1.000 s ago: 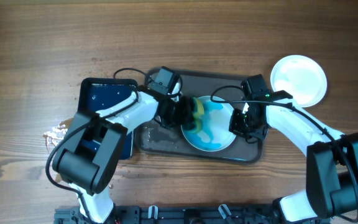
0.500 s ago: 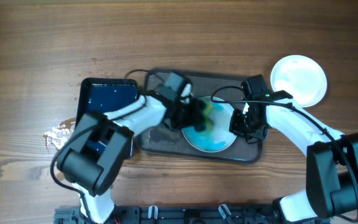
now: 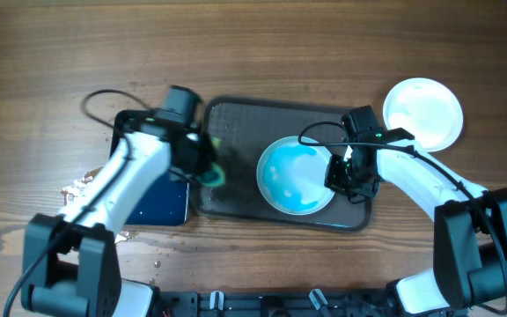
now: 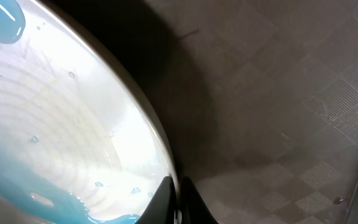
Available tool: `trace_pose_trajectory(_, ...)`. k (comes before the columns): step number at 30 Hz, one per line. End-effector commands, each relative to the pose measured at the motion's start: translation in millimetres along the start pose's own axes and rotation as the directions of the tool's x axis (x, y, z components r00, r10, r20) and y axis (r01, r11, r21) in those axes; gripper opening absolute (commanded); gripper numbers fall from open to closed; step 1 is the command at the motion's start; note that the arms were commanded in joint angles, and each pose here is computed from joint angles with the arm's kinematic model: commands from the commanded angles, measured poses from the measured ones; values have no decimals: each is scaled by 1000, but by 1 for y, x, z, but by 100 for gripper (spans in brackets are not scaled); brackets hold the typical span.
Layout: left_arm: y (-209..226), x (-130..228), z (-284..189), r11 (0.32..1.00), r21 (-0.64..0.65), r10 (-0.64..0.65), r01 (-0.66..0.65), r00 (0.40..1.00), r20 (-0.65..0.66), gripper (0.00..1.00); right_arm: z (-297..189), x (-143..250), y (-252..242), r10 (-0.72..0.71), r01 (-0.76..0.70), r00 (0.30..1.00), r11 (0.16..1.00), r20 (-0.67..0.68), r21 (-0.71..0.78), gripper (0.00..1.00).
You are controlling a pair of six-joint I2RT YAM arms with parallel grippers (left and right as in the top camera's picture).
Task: Clean dirty plates on tray and stack at the side
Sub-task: 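Scrub the blue stain on the held plate with the sponge, then drop the sponge back into the basin with the left gripper, then lift the plate with the right gripper and carry it right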
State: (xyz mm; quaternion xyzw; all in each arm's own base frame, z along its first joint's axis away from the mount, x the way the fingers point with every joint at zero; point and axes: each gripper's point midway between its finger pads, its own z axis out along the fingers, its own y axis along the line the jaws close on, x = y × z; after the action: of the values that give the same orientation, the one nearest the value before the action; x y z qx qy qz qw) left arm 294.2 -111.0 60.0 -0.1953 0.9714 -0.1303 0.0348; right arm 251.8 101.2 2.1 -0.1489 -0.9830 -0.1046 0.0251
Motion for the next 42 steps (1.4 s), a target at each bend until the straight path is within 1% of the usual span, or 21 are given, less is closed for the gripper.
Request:
trace_pose_trajectory(1,57,-43,-16,987,-114,-96,112,986,136,4,3,-3,-11,2,-3,1000,998,16,55,5)
trace_pose_trajectory(2,75,-53,-18,977,-148,-131,156,978,165,4,3,-3,-11,2,-3,1000,998,17,55,5)
trace_pose_trajectory(3,89,-60,-17,972,-166,-138,167,975,172,4,3,-3,-11,2,-3,1000,998,17,55,5)
trace_pose_trajectory(5,109,-63,-5,963,-197,-159,184,978,135,4,3,-3,-12,4,-4,1000,998,17,56,4)
trace_pose_trajectory(6,118,-60,7,955,-218,-183,200,978,95,24,3,-3,-12,4,-5,1000,998,16,56,5)
trace_pose_trajectory(7,120,-56,16,953,-225,-194,203,979,62,49,3,-3,-12,4,-5,1000,998,16,56,4)
trace_pose_trajectory(8,119,-53,23,955,-218,-200,203,979,35,79,3,-3,-12,3,-4,1000,998,16,56,4)
trace_pose_trajectory(9,116,-53,24,957,-207,-201,202,979,27,98,3,-3,-12,3,-4,1000,998,16,56,5)
trace_pose_trajectory(10,114,-54,21,960,-196,-200,202,979,33,100,3,-3,-11,3,-4,1000,998,17,55,4)
trace_pose_trajectory(13,104,-58,1,969,-150,-185,196,979,84,100,2,-6,-12,1,-3,1000,998,29,60,4)
trace_pose_trajectory(17,86,-57,-58,984,-52,-154,169,964,215,100,-11,-23,-1,-59,55,995,997,81,50,4)
trace_pose_trajectory(20,77,-43,-109,990,13,-134,137,935,328,100,-40,-44,18,-135,134,974,991,181,15,5)
trace_pose_trajectory(23,71,-32,-145,992,68,-122,103,897,425,100,-95,-62,43,-166,194,926,980,340,-51,5)
trace_pose_trajectory(25,71,-29,-151,992,74,-120,98,890,440,100,-114,-60,50,-167,216,907,973,387,-84,5)
trace_pose_trajectory(27,76,-31,-151,993,52,-121,110,885,450,100,-131,-55,57,-185,257,886,959,424,-118,5)
trace_pose_trajectory(29,86,-35,-154,991,5,-121,135,870,478,100,-132,-51,60,-210,282,886,951,413,-122,5)
trace_pose_trajectory(30,92,-37,-155,988,-24,-120,152,860,496,100,-132,-44,65,-258,326,884,938,390,-120,5)
trace_pose_trajectory(33,100,-40,-158,983,-54,-124,177,846,519,100,-140,-35,84,-341,388,881,918,327,-86,5)
trace_pose_trajectory(37,122,-47,-165,951,-16,-251,308,802,542,100,-141,-30,146,-490,513,839,857,235,-47,5)
trace_pose_trajectory(39,140,-49,-169,926,-7,-311,378,772,554,100,-132,-25,185,-577,591,796,806,185,-30,5)
trace_pose_trajectory(42,174,-48,-176,843,38,-461,536,685,565,100,-118,-18,230,-652,660,743,751,152,-4,5)
